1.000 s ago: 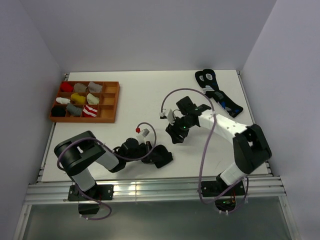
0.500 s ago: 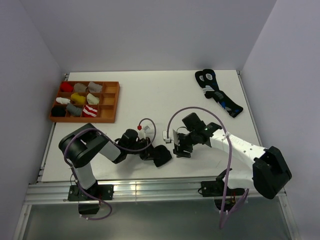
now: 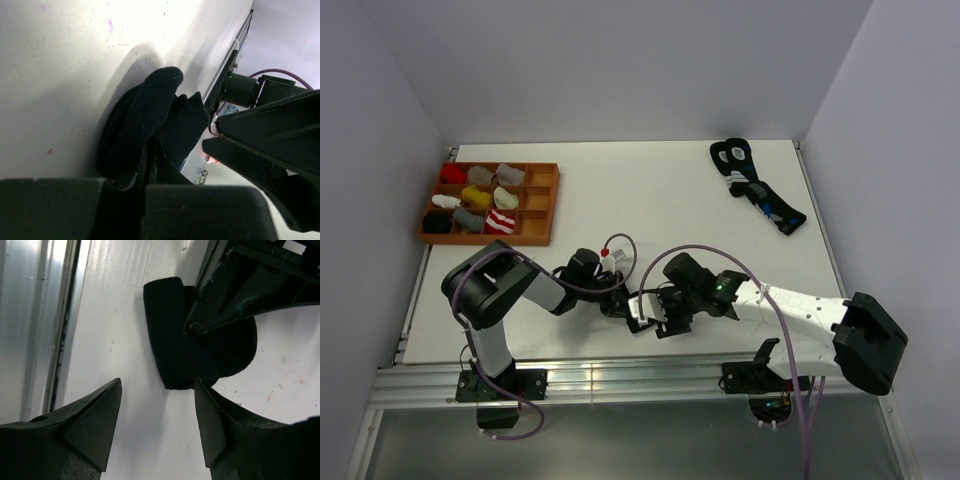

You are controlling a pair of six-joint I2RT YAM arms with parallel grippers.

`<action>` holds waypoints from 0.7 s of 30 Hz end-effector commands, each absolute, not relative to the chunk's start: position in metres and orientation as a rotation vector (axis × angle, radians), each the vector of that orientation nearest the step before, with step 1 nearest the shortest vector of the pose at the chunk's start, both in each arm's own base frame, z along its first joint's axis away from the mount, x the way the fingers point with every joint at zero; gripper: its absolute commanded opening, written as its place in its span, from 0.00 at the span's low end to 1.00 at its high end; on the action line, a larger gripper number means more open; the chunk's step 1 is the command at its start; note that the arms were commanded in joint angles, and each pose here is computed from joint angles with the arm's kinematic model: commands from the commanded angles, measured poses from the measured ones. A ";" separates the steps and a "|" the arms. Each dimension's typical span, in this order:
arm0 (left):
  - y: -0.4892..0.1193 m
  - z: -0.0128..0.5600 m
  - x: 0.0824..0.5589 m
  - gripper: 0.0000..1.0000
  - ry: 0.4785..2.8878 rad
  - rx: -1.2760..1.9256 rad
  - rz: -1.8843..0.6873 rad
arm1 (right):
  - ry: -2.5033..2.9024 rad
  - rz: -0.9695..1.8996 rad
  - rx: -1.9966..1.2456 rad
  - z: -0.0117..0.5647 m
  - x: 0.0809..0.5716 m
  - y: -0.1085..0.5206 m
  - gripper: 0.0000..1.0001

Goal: Roll the socks
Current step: Roll the sock at the center of the board.

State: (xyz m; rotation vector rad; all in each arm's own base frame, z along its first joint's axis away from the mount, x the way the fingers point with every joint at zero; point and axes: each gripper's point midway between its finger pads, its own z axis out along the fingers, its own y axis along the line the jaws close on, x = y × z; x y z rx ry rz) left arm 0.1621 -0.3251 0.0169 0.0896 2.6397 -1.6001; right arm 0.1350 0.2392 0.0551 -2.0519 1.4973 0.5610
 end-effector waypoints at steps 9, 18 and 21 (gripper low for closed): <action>-0.293 -0.040 0.143 0.00 2.879 0.058 -1.348 | 1.438 0.427 -2.072 0.043 0.158 0.261 0.65; -0.296 -0.038 0.148 0.00 2.863 0.052 -1.382 | 1.526 0.440 -2.109 0.036 0.165 0.271 0.54; -0.298 -0.035 0.150 0.00 2.845 0.028 -1.408 | 1.579 0.456 -2.123 0.033 0.165 0.274 0.45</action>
